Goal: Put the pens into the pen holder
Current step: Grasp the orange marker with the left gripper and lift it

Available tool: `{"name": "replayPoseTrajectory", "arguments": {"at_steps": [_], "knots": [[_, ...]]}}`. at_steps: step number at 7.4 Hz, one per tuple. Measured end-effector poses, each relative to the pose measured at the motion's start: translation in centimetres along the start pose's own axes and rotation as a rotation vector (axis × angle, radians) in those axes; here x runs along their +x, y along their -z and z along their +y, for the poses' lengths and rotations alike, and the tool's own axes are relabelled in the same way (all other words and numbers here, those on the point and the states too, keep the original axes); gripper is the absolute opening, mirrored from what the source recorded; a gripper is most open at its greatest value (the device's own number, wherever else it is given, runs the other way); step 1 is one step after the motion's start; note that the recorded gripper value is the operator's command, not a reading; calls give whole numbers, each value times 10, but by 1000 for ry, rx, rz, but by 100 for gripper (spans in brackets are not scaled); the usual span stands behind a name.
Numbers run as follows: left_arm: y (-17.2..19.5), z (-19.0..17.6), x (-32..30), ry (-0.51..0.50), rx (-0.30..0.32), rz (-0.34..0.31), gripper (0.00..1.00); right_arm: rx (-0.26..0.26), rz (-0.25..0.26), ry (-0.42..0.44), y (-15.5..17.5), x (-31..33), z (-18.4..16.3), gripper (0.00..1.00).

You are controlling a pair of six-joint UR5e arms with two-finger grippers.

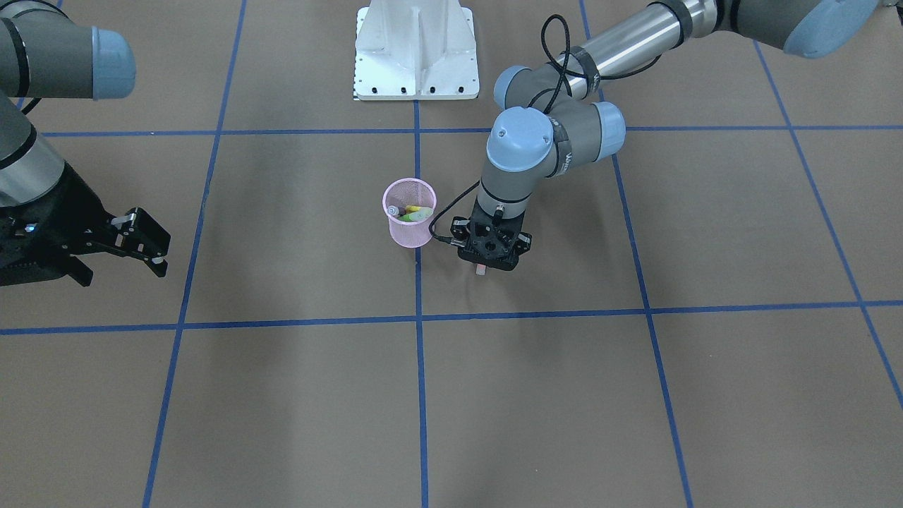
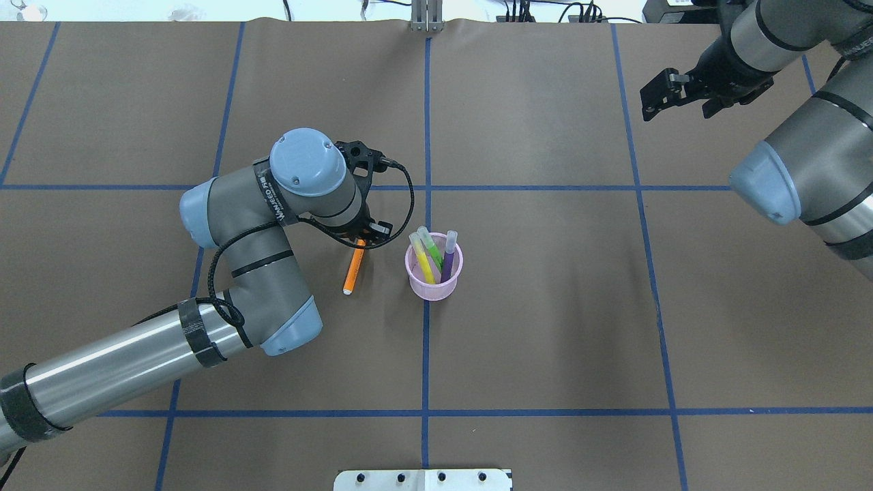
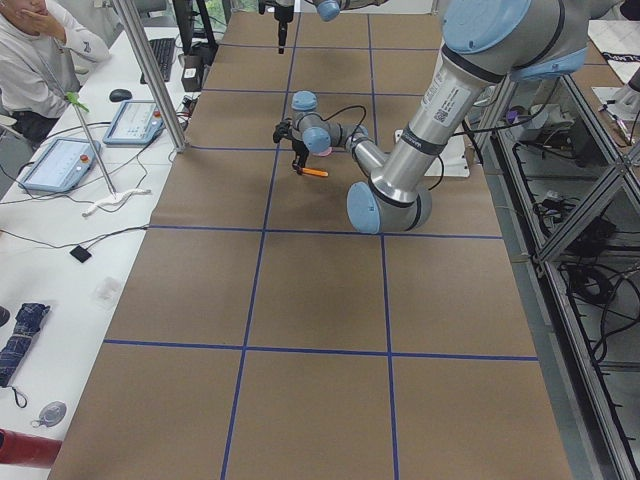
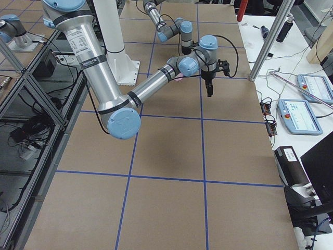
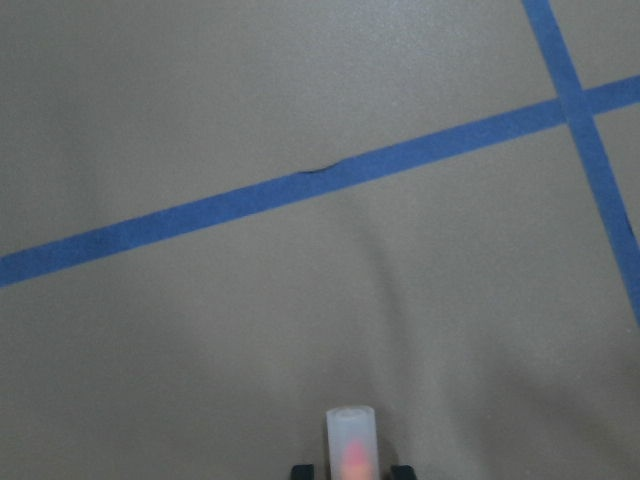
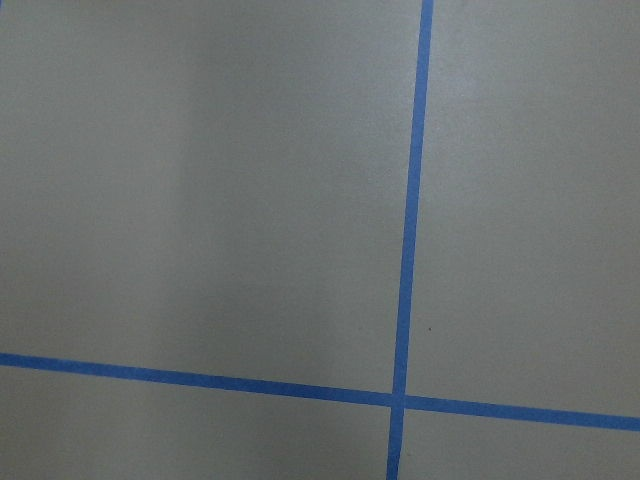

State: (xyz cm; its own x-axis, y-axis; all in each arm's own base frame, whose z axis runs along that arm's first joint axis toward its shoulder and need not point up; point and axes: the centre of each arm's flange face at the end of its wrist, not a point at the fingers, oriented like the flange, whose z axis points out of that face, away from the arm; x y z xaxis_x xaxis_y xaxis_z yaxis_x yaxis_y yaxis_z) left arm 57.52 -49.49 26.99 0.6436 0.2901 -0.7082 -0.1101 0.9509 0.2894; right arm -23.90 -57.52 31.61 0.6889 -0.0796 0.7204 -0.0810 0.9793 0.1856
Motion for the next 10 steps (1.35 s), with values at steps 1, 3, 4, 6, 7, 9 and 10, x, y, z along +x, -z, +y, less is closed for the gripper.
{"name": "replayPoseTrajectory", "arguments": {"at_steps": [1, 3, 4, 6, 7, 9, 10], "knots": [[0, 1, 0, 0, -1, 0, 37, 0, 0, 0, 0, 0, 0, 100], [-2, 3, 3, -1, -4, 1, 35, -1, 1, -1, -1, 1, 0, 100], [-2, 3, 3, -1, -4, 2, 23, -1, 1, -1, -1, 1, 0, 100], [-2, 3, 3, -1, -5, 1, 0, -2, 1, -1, -1, 1, 0, 100], [-2, 3, 3, -2, -4, 1, 0, -2, 1, -2, -1, 1, 0, 100], [5, 1, 5, -11, 8, 9, 0, -3, 0, -1, -1, 1, 0, 100], [25, -8, 5, -34, 52, 26, 0, -2, 0, -1, -1, 1, 0, 100]]}}
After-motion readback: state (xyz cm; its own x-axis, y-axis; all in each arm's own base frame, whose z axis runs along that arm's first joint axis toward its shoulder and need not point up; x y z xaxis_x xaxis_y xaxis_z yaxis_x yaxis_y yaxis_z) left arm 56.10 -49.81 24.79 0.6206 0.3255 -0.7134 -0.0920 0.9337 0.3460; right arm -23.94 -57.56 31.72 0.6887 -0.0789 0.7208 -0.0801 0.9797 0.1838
